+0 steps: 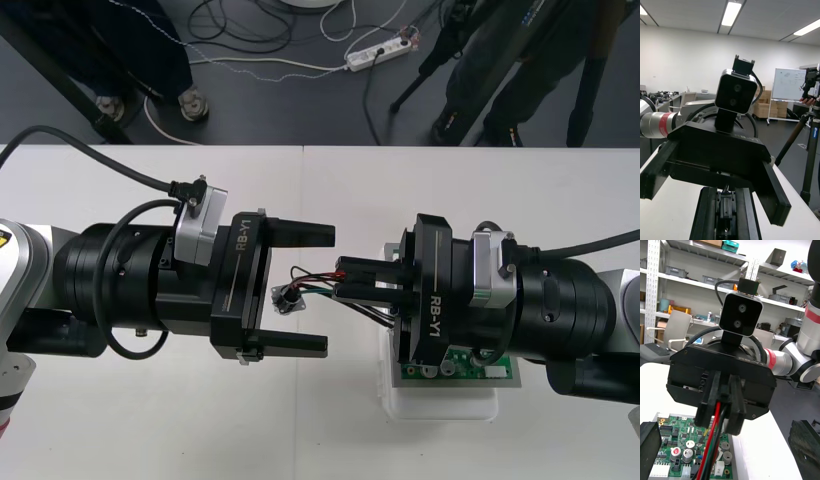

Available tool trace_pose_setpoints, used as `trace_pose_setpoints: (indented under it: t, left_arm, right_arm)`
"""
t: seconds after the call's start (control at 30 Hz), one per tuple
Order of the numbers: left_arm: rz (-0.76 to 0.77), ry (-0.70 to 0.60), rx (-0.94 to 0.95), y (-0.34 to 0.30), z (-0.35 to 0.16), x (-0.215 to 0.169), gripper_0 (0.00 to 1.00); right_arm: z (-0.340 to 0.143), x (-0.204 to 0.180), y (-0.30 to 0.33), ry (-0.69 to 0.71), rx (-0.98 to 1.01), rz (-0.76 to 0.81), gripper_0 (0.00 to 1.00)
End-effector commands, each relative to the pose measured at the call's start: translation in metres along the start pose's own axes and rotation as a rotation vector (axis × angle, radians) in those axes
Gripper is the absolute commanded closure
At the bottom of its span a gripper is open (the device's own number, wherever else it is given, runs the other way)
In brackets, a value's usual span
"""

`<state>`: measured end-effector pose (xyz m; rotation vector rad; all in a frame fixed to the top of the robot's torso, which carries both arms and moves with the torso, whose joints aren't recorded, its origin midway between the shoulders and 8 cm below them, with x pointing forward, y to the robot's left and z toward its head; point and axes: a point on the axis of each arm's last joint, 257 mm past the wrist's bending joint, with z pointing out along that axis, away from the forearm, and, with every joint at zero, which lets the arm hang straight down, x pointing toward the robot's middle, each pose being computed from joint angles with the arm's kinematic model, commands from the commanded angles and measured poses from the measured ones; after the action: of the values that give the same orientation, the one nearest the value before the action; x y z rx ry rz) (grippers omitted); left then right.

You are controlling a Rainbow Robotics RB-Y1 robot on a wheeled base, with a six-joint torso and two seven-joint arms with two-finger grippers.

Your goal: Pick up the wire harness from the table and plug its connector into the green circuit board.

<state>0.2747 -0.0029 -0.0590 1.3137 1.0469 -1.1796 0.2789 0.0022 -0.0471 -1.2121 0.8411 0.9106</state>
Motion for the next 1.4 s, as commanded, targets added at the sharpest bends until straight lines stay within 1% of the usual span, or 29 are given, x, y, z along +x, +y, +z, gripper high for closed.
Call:
trace_pose_setpoints:
  t: [0.03, 0.1, 0.23, 0.53, 0.9, 1.4]
  left_arm:
    - [0.031, 0.008, -0.002, 0.003, 0.007, -0.014, 0.00]
    - [0.033, 0.005, -0.003, 0.003, 0.006, -0.015, 0.00]
    - [0.042, 0.003, 0.000, 0.003, 0.005, -0.017, 0.00]
    - [0.068, 0.002, 0.003, 0.005, 0.007, -0.021, 0.00]
    - [0.078, -0.006, 0.009, 0.005, 0.009, -0.026, 0.00]
    - [0.062, -0.012, 0.017, 0.003, 0.014, -0.025, 0.00]
  right_arm:
    - [-0.011, -0.013, -0.016, 0.009, 0.051, 0.022, 1.00]
    - [-0.016, -0.013, -0.020, 0.015, 0.062, 0.027, 1.00]
    - [-0.021, -0.019, -0.021, 0.030, 0.060, 0.096, 1.00]
    - [-0.016, -0.024, -0.012, 0.074, 0.039, 0.157, 1.00]
    - [-0.011, -0.018, -0.003, 0.105, 0.006, 0.160, 1.00]
    - [-0.005, -0.021, 0.004, 0.090, -0.019, 0.170, 1.00]
